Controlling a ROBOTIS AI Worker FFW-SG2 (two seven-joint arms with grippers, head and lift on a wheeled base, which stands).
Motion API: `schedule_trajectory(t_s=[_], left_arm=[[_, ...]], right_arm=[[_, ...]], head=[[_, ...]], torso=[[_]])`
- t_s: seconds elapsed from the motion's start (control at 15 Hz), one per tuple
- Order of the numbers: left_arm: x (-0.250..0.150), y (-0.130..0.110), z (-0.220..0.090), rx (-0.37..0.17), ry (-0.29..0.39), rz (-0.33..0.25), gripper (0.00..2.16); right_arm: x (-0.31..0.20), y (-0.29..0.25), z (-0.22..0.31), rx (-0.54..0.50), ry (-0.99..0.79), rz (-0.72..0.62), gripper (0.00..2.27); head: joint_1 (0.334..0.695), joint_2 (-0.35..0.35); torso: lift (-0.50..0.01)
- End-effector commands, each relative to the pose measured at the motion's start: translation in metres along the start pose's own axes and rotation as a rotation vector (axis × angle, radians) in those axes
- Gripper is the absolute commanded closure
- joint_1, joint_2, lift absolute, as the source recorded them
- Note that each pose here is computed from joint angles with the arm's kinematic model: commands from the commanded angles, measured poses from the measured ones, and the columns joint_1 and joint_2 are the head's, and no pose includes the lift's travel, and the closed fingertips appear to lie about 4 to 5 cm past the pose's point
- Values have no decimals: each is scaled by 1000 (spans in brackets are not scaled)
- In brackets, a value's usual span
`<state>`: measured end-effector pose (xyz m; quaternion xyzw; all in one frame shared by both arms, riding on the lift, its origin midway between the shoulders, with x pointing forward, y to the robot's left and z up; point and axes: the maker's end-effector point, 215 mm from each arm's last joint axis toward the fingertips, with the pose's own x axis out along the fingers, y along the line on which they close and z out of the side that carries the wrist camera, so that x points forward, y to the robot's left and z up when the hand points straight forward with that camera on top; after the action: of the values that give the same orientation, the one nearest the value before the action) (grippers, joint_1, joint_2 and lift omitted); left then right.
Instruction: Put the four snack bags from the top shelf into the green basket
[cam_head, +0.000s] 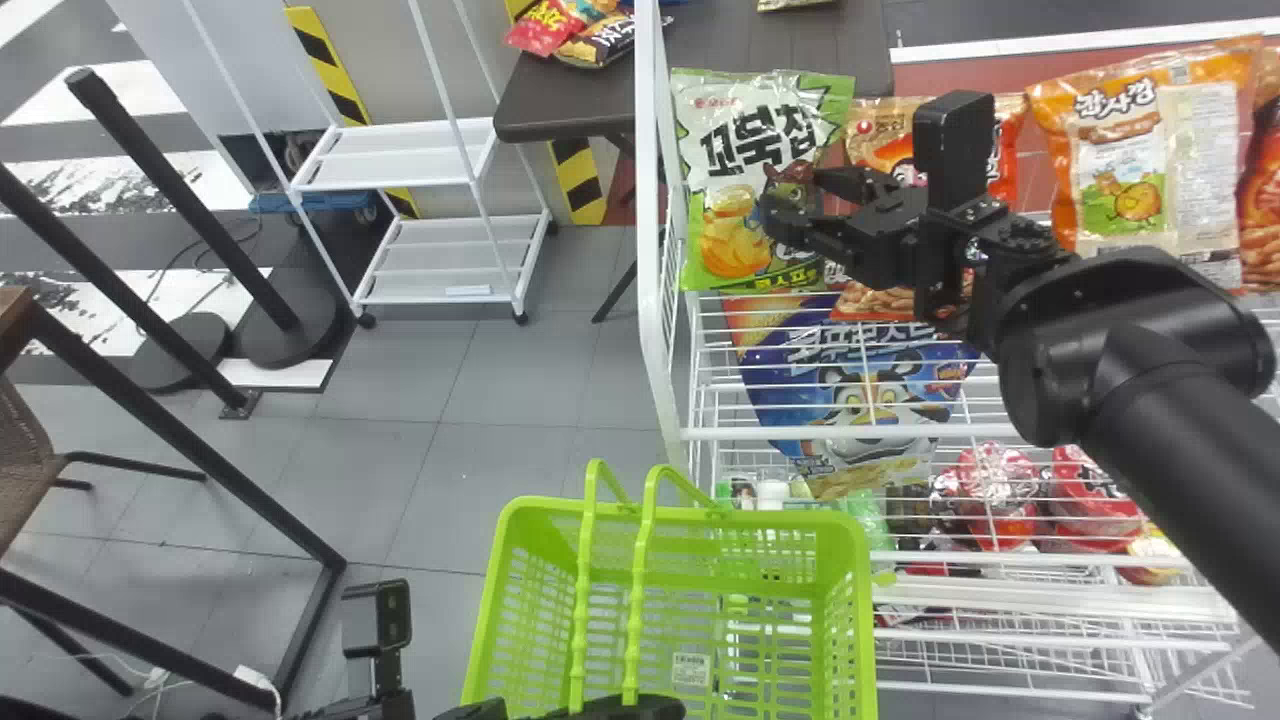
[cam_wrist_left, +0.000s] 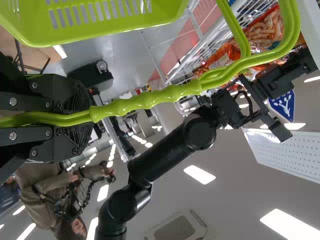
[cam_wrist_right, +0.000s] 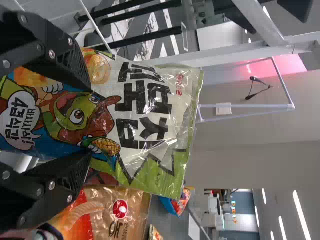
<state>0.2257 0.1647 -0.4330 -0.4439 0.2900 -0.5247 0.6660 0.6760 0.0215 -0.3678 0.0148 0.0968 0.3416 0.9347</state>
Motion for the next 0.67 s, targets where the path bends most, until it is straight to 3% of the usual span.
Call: schedule_trajectory(t_s=[0.0, 0.13, 0.53, 0.6], left_arm=[[0, -2, 0, -1, 0, -10, 2148], [-1, -2, 0, -2, 0, -10, 2148], [-9, -3, 6, -1, -23, -7, 2148], [-10, -2, 8, -42, -33, -11, 2148]], right_arm=[[1, 1, -1, 3, 8, 0, 2037], [1, 2, -4, -3, 11, -1, 2246], [-17, 39, -4, -3, -14, 11, 2246], [-30, 31, -10, 4, -1, -19, 2246]], head=[[695, 228], [695, 227], [695, 245], [695, 253]], torso=[[0], [0], [0], [0]])
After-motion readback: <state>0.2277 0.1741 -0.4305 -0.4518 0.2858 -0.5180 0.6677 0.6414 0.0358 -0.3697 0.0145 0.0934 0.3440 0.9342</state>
